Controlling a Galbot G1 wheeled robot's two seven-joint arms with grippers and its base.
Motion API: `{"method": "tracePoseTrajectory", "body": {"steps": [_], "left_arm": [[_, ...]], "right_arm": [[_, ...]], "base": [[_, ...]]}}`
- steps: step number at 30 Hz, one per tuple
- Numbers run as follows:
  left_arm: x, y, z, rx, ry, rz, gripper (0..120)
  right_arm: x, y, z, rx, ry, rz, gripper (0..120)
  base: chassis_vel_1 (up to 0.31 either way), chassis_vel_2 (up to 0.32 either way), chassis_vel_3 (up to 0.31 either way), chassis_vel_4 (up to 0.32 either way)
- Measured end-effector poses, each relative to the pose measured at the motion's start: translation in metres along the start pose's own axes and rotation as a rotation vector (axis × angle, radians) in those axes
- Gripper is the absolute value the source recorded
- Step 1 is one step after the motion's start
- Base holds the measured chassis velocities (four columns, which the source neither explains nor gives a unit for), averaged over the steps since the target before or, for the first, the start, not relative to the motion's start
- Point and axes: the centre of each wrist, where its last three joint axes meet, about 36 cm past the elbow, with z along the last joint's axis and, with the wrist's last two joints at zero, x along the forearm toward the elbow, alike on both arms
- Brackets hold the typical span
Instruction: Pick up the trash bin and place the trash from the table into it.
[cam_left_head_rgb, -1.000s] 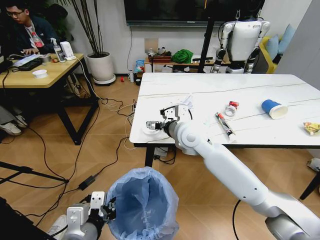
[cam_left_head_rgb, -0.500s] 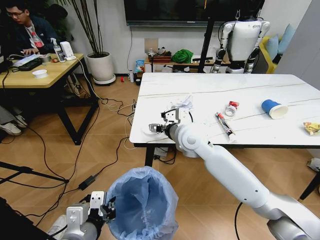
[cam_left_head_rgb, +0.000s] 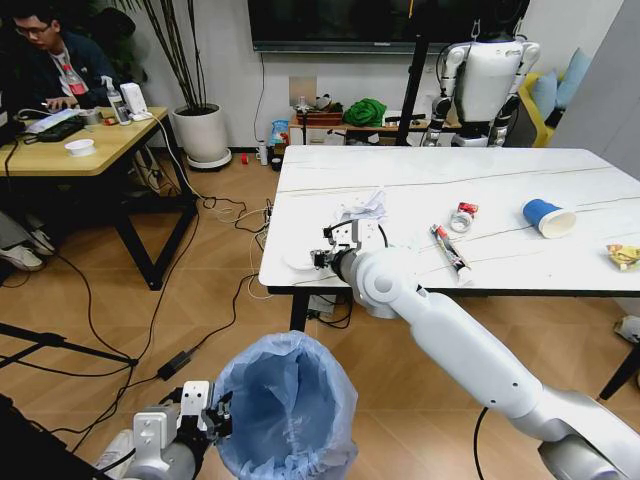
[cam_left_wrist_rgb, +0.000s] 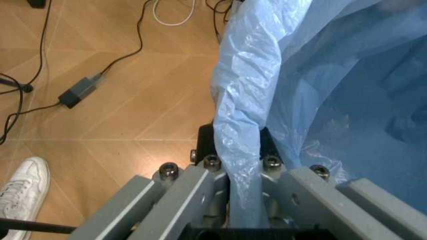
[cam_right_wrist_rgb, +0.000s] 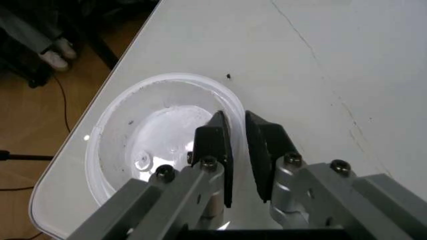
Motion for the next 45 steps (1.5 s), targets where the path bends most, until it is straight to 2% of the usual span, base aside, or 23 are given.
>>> {"method": "tracePoseTrajectory", "body": {"steps": [3,6,12,16,19,22,25,30,32,39,45], "left_arm": [[0.000,0.000,0.000,0.000,-0.001,-0.001,0],[0.000,0.000,-0.001,-0.001,-0.004,-0.003,0],[-0.001,0.000,-0.002,0.003,-0.013,-0.018,0],[-0.001,0.000,-0.003,0.007,-0.017,-0.024,0],[-0.003,0.000,-0.002,0.023,-0.012,-0.042,0],[-0.005,0.001,-0.001,0.035,-0.007,-0.052,0],[-0.010,0.002,-0.003,0.045,-0.007,-0.060,0],[-0.014,0.001,-0.002,0.050,0.002,-0.063,0],[-0.018,-0.001,-0.001,0.057,0.008,-0.062,0],[-0.022,-0.006,-0.002,0.064,0.006,-0.051,0],[-0.022,-0.007,-0.002,0.064,0.006,-0.047,0]], "right_arm": [[0.000,0.001,0.000,0.000,-0.004,0.000,8],[0.003,0.002,0.000,0.000,-0.014,-0.006,0],[0.018,0.001,-0.007,-0.006,-0.049,-0.022,0],[0.042,-0.002,-0.012,-0.022,-0.089,-0.054,0],[0.076,0.005,-0.010,-0.028,-0.136,-0.137,0],[0.092,0.009,-0.003,-0.019,-0.144,-0.186,0],[0.126,0.014,0.017,0.023,-0.146,-0.294,0],[0.144,0.013,0.033,0.046,-0.118,-0.336,0],[0.160,0.011,0.058,0.047,-0.062,-0.367,0],[0.182,0.007,0.108,0.065,0.031,-0.379,0],[0.186,0.008,0.125,0.090,0.059,-0.356,1]], "base": [[0.000,0.000,0.000,0.000],[0.000,0.000,0.000,0.000],[0.000,0.000,0.000,0.000],[0.000,0.000,0.000,0.000],[0.000,0.000,0.000,0.000],[0.000,0.000,0.000,0.000],[0.000,0.000,0.000,0.000],[0.000,0.000,0.000,0.000],[0.000,0.000,0.000,0.000],[0.000,0.000,0.000,0.000],[0.000,0.000,0.000,0.000]]}}
